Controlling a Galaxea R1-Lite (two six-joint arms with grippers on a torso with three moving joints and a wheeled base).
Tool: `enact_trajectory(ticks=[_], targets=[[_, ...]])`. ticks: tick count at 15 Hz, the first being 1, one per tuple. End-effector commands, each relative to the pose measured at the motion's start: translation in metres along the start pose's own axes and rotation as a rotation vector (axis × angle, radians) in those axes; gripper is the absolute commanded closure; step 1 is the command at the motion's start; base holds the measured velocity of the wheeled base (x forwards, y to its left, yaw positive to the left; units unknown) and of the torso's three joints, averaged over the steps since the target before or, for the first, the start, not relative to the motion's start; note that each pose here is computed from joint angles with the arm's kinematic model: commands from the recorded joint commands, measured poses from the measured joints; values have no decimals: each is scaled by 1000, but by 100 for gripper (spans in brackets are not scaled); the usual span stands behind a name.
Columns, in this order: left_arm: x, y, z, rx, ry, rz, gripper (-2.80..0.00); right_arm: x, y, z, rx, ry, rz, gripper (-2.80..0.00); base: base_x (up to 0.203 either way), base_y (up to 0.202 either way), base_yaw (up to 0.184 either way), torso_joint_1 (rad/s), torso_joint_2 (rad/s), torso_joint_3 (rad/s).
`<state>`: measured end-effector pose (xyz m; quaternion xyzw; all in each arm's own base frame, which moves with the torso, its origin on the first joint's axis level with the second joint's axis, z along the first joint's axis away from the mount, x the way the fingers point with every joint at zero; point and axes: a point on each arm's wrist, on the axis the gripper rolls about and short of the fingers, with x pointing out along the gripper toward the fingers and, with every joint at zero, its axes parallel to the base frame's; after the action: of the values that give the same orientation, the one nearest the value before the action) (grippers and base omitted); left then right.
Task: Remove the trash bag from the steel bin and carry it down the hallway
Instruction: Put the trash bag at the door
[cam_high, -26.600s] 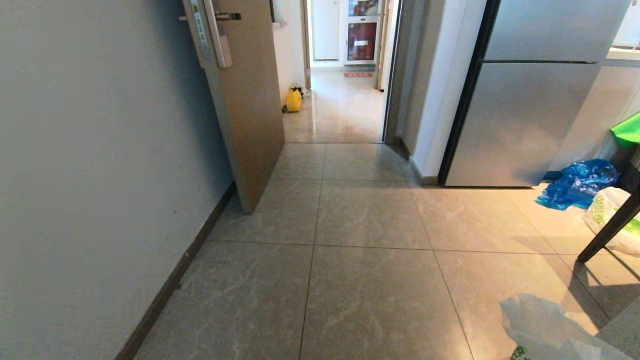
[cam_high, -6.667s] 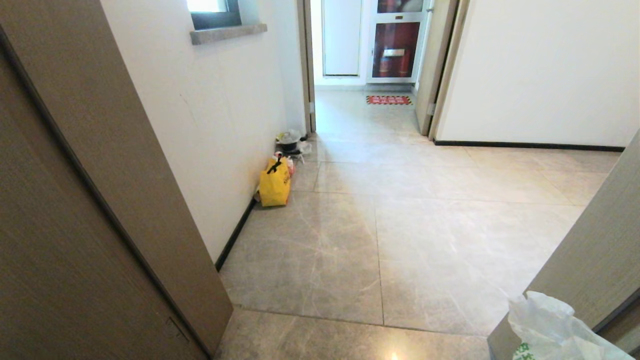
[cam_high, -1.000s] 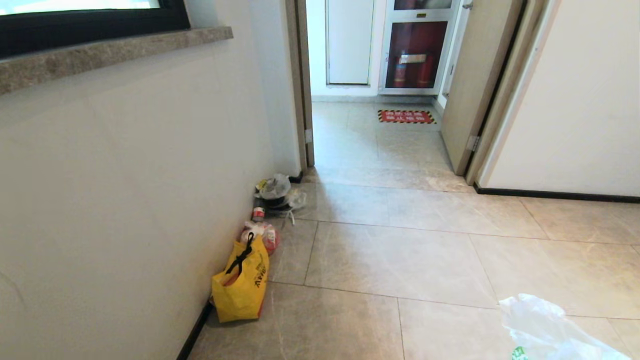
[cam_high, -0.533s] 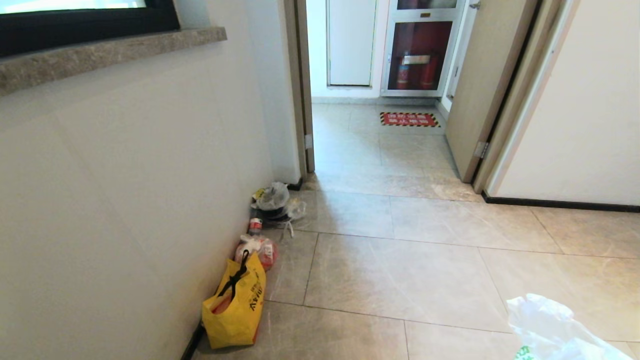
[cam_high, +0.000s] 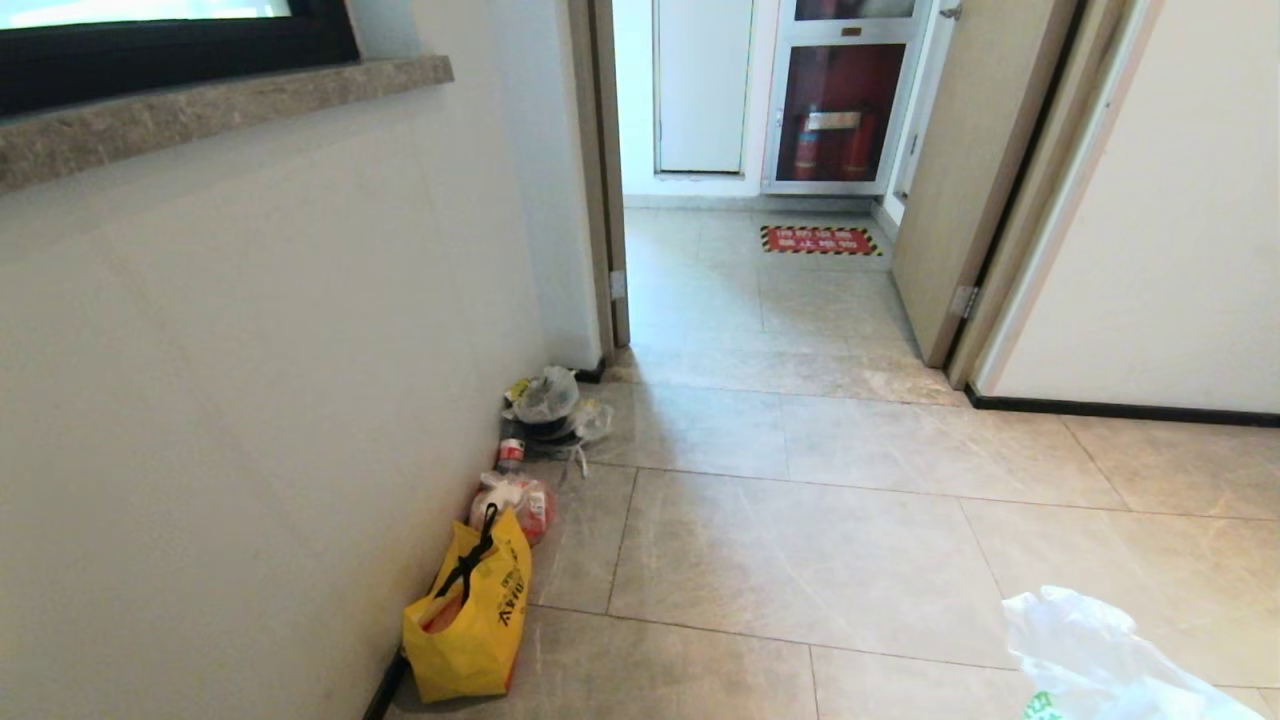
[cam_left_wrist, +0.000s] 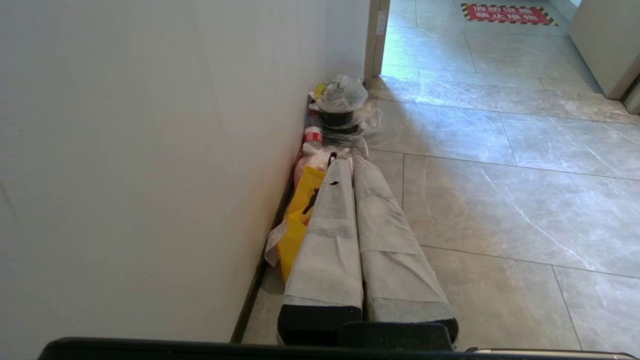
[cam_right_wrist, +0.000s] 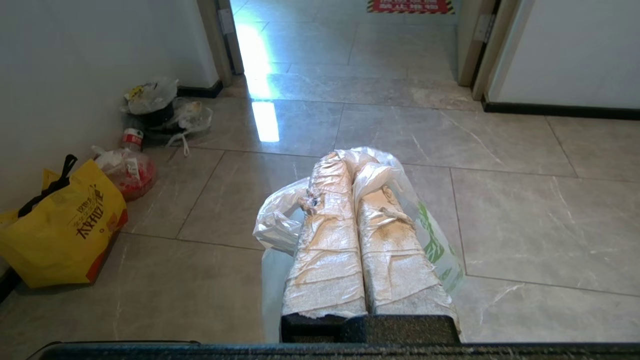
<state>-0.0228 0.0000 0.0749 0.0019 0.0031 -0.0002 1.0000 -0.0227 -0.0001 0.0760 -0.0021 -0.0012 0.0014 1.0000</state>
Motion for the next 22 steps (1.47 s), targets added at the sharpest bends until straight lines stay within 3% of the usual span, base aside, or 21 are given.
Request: enact_trajectory(ticks=[1, 11, 22], targets=[[0, 0, 0, 1, 0, 0, 0, 0, 0, 0, -1, -1, 0, 0, 0, 0, 0, 0, 0, 0], [0, 0, 0, -1, 0, 0, 0, 0, 0, 0, -14, -1, 5, 0, 0, 1, -6, 0, 0, 0], [0, 0, 0, -1, 0, 0, 0, 0, 0, 0, -13, -1, 6, 0, -1, 10, -165, 3, 2, 3]])
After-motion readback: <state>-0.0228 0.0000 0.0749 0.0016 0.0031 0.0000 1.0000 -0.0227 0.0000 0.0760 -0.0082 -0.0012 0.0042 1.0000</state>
